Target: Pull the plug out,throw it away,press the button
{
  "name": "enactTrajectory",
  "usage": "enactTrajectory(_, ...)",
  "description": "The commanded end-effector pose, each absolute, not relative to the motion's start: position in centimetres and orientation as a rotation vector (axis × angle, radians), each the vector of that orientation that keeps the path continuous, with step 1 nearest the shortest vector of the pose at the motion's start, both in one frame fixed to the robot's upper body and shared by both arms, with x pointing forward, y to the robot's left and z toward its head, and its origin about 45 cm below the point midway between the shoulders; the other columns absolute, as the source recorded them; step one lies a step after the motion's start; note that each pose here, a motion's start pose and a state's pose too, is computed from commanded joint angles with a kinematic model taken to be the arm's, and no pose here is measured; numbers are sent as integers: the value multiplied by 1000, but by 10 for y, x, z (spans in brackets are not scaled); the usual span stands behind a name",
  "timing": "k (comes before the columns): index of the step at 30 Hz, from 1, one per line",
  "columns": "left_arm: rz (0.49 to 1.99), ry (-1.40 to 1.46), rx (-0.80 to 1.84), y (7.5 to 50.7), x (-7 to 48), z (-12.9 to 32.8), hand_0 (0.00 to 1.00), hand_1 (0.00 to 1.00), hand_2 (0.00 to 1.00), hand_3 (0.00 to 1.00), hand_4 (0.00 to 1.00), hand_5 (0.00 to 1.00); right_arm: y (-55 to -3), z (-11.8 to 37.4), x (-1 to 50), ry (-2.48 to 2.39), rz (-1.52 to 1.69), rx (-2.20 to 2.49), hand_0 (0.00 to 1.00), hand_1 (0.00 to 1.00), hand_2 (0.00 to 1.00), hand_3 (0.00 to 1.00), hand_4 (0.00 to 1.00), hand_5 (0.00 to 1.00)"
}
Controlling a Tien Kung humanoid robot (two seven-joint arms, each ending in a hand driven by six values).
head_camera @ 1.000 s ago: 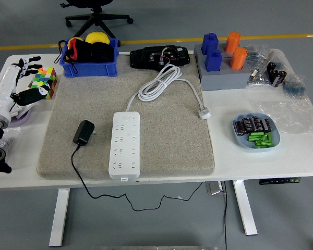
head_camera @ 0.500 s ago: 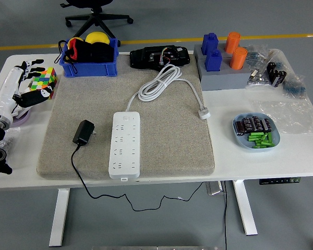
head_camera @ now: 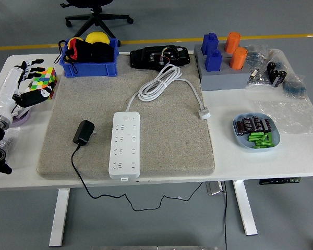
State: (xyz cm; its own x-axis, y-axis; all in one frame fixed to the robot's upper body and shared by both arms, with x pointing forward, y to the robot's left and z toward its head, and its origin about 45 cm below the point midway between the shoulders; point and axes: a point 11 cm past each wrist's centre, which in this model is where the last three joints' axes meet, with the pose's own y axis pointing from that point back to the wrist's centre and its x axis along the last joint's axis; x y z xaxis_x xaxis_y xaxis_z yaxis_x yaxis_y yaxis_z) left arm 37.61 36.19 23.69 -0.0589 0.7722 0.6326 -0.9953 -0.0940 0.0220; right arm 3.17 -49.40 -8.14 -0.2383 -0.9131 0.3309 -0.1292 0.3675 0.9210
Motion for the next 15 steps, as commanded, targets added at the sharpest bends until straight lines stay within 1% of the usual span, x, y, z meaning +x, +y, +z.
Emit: enactTrajectory(15, 1593, -502, 582, 365, 376, 239, 779, 736, 740, 833, 674, 97, -497, -80, 32, -1635, -985, 942, 733, 678, 661, 633, 744, 597)
